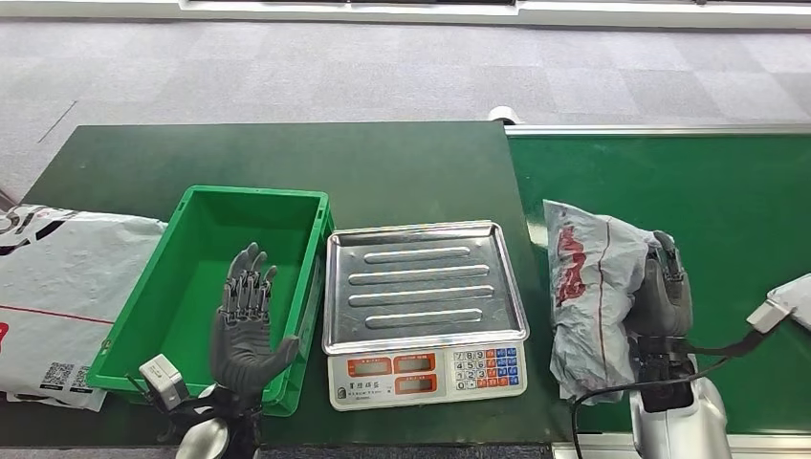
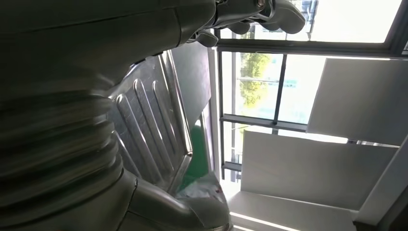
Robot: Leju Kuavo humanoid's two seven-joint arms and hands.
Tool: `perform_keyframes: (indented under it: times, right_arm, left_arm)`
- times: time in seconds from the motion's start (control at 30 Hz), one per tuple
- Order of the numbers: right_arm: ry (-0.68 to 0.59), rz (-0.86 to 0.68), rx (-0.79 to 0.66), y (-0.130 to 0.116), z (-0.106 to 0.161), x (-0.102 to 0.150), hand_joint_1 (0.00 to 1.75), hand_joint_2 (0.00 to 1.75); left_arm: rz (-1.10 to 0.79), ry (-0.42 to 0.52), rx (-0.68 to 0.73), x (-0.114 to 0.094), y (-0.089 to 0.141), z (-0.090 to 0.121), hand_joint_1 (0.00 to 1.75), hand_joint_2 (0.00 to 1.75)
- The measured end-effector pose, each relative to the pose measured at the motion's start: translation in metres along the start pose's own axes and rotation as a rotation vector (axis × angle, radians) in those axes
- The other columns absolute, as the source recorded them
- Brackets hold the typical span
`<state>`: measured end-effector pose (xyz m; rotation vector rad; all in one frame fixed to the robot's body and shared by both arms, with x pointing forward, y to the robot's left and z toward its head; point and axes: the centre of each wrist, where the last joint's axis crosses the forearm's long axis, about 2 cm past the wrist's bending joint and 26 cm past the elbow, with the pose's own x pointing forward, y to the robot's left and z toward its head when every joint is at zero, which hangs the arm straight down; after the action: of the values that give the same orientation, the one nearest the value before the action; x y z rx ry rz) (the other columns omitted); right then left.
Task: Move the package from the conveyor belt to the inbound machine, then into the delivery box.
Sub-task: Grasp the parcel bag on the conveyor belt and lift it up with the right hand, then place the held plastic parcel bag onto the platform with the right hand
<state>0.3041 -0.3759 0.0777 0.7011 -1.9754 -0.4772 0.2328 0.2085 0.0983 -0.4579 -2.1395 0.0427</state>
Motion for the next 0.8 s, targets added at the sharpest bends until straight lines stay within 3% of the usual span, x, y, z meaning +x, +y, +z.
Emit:
perform_keyframes:
  times: [0.17, 0.3, 0.53, 0.8]
  right_arm:
    - [-0.064, 0.038, 0.054, 0.013, 0.000, 0.020, 1.75, 1.75]
    - [-0.101, 0.096, 0.144, 0.033, -0.020, 0.030, 1.75, 1.75]
    - [-0.162, 0.212, 0.293, 0.085, -0.097, 0.049, 1.75, 1.75]
    - [0.041, 0.325, 0.376, 0.160, -0.208, 0.034, 1.75, 1.75]
  left_arm:
    - [-0.007, -0.010, -0.017, 0.002, -0.001, -0.002, 0.00, 1.75]
    - [-0.012, -0.026, -0.034, 0.003, -0.002, -0.009, 0.00, 1.75]
    - [-0.013, -0.063, -0.048, 0.004, -0.006, -0.024, 0.00, 1.75]
    - [-0.038, -0.134, -0.053, 0.011, -0.005, -0.051, 0.00, 1.75]
